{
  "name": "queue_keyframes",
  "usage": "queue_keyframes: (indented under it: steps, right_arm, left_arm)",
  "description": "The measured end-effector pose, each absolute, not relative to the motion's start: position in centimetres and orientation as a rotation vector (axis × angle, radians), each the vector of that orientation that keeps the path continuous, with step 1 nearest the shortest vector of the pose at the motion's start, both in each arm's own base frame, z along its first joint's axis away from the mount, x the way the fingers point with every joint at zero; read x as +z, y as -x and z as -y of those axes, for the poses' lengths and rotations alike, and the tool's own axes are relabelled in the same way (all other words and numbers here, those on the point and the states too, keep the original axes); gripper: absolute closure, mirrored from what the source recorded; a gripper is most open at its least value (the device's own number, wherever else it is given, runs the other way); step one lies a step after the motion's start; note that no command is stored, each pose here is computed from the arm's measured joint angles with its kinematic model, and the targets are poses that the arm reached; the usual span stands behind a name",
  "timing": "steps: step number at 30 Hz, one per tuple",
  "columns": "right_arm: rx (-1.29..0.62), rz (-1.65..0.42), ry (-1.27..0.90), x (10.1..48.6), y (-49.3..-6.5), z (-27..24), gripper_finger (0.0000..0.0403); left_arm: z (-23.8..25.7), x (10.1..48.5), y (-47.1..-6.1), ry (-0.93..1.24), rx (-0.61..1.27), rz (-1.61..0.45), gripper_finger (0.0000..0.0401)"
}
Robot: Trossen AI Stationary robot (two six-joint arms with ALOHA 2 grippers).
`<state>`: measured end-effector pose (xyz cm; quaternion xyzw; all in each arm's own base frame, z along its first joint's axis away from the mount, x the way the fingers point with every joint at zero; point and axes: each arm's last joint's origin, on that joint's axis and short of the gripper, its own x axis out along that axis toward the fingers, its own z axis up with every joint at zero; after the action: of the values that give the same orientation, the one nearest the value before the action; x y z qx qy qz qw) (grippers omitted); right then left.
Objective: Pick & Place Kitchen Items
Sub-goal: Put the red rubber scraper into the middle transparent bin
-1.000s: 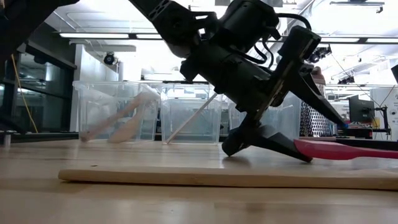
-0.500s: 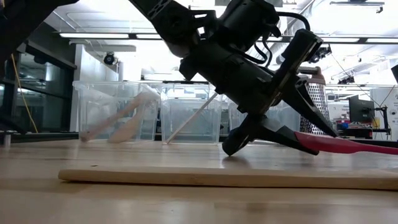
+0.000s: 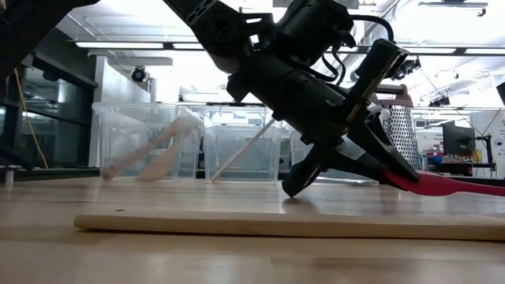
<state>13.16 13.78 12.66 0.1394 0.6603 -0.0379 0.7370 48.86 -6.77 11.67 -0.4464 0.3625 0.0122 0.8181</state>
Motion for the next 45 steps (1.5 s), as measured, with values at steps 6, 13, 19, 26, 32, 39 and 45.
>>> queue_keyframes:
  steps: [6, 13, 19, 26, 32, 39, 45]
  right_arm:
    - [-0.063, -1.448, -0.31, 12.8, -13.2, -13.8, 0.0399]
    - [0.032, -1.394, -0.39, 15.2, -13.0, -13.8, 0.0354]
    - [0.048, -1.342, -0.516, 17.3, -12.4, -13.2, 0.0293]
    - [0.066, -1.285, -0.673, 19.4, -11.5, -12.3, 0.0262]
    - [0.097, -1.221, -0.697, 20.4, -11.1, -11.8, 0.027]
    - [0.101, -1.187, -0.675, 20.7, -10.9, -11.5, 0.0272]
    - [0.113, -1.187, -0.648, 20.7, -10.9, -11.5, 0.0273]
  left_arm:
    - [6.8, 11.7, -48.9, 0.936, 0.018, -0.77, 0.0386]
    - [6.7, 11.7, -48.9, 0.923, 0.006, -0.765, 0.0386]
    - [6.7, 11.7, -48.9, 0.929, 0.009, -0.769, 0.0387]
    - [6.8, 12.7, -48.8, 0.922, -0.018, -0.751, 0.0387]
    - [6.6, 15.9, -48.1, 0.896, -0.033, -0.737, 0.0387]
    - [6.8, 20.8, -46.7, 0.865, -0.075, -0.699, 0.0387]
    - [7.2, 25.5, -44.5, 0.832, -0.118, -0.69, 0.0387]
